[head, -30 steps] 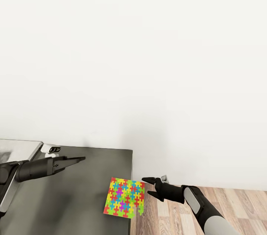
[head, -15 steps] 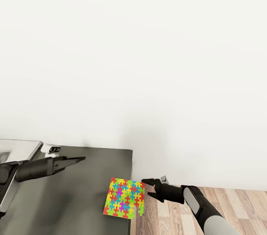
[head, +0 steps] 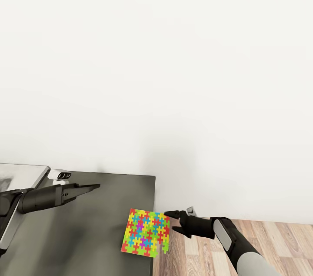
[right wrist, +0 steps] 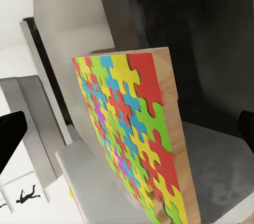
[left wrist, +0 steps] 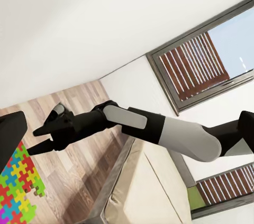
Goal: Put all the toys in the child's room - the three board games (two on the bed and one on the table), the two jigsaw puzzles on the table, and the tennis ball on the table - inside the toy box on the table in the child's room.
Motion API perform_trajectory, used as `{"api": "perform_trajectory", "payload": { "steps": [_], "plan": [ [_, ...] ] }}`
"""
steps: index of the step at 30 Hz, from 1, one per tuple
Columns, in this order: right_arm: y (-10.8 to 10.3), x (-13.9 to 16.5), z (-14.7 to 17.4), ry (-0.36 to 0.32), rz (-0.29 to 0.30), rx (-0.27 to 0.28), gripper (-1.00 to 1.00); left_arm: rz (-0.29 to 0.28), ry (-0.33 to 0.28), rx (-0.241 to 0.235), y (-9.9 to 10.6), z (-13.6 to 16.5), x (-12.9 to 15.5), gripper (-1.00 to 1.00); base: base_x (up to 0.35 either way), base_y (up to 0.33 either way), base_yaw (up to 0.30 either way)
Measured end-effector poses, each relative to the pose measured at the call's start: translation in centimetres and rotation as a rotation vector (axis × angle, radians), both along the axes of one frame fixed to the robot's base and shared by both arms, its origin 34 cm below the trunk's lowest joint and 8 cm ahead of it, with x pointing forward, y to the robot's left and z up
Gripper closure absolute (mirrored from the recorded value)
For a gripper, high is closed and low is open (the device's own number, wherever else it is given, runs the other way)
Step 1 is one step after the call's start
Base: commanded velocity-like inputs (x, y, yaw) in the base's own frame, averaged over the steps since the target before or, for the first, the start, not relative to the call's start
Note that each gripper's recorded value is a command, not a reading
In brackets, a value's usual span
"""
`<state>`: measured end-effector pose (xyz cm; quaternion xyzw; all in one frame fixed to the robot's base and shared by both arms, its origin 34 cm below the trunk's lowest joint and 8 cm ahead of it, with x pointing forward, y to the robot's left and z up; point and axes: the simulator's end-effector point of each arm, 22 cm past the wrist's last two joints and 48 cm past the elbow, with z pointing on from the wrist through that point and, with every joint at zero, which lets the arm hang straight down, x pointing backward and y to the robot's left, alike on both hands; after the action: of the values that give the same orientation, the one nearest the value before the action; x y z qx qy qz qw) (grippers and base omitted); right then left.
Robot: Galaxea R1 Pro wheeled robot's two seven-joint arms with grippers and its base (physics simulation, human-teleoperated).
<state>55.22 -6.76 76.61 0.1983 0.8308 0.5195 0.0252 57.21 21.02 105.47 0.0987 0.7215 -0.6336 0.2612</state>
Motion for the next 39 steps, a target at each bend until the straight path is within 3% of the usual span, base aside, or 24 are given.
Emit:
{"api": "perform_trajectory", "payload": {
  "steps": [5,13,34,35,39],
  "plan": [
    [0.4,-0.2,-0.1,-0.001,0.013,-0.004,-1.00,0.000,0.000,0.000,0.0,0.0,0.0,-1.00,0.000,0.000,0.000],
    [1.8,-1.3,-0.5,-0.006,0.082,-0.036,-1.00,0.000,0.000,0.000,0.0,0.0,0.0,-1.00,0.000,0.000,0.000],
    [2.1,-1.1,-0.8,-0.024,0.093,-0.048,-1.00,0.000,0.000,0.001,0.0,-0.2,0.1,-1.00,0.000,0.000,0.000],
    [2.1,-1.1,-0.8,-0.024,0.093,-0.048,1.00,0.000,0.000,0.001,0.0,-0.2,0.1,-1.00,0.000,0.000,0.000],
    [2.1,-1.0,-0.7,-0.023,0.089,-0.044,1.00,0.001,-0.001,0.001,0.1,-0.1,0.1,-1.00,0.000,0.000,0.000]
  ]
}}
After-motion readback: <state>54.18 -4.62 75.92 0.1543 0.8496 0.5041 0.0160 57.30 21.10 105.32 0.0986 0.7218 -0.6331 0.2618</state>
